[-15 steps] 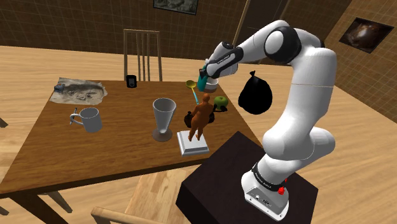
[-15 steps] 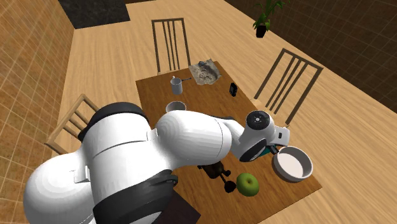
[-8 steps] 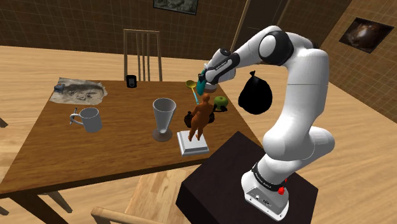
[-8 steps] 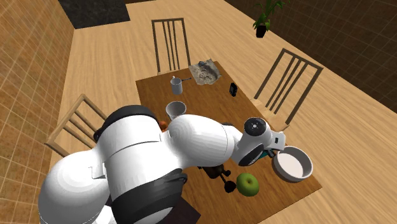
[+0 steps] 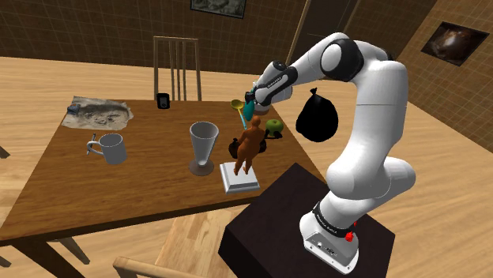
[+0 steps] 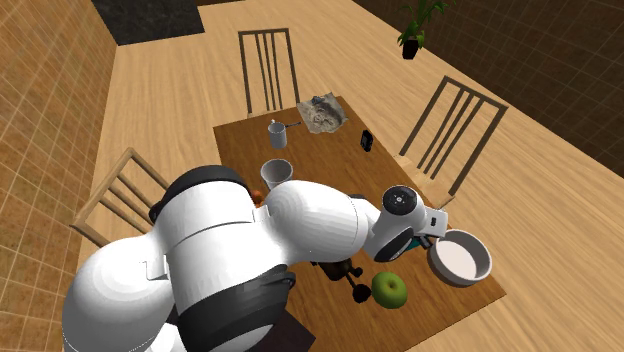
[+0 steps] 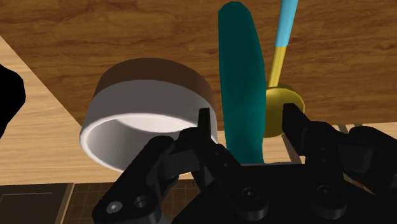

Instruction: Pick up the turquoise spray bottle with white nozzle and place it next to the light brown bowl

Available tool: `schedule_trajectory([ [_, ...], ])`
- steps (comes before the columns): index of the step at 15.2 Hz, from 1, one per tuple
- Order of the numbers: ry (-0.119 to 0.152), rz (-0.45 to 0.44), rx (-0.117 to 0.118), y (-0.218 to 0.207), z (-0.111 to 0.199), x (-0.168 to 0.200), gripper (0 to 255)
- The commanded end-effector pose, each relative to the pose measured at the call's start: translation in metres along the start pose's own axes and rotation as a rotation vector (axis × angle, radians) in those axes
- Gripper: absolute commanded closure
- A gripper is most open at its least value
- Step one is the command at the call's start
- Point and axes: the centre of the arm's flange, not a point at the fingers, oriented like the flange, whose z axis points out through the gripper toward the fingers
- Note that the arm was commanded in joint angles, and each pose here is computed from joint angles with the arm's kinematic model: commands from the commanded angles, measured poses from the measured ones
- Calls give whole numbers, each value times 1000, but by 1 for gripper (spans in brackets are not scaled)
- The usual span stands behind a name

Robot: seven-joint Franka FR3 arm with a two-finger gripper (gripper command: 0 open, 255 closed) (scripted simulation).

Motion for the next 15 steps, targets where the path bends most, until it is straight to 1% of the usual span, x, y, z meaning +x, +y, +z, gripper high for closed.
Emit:
schedule_trajectory([
  [1,0,0,0,0,0,0,0],
  [5,0,0,0,0,0,0,0],
  [9,0,0,0,0,-50,0,0],
  [15,0,0,0,0,-50,0,0],
])
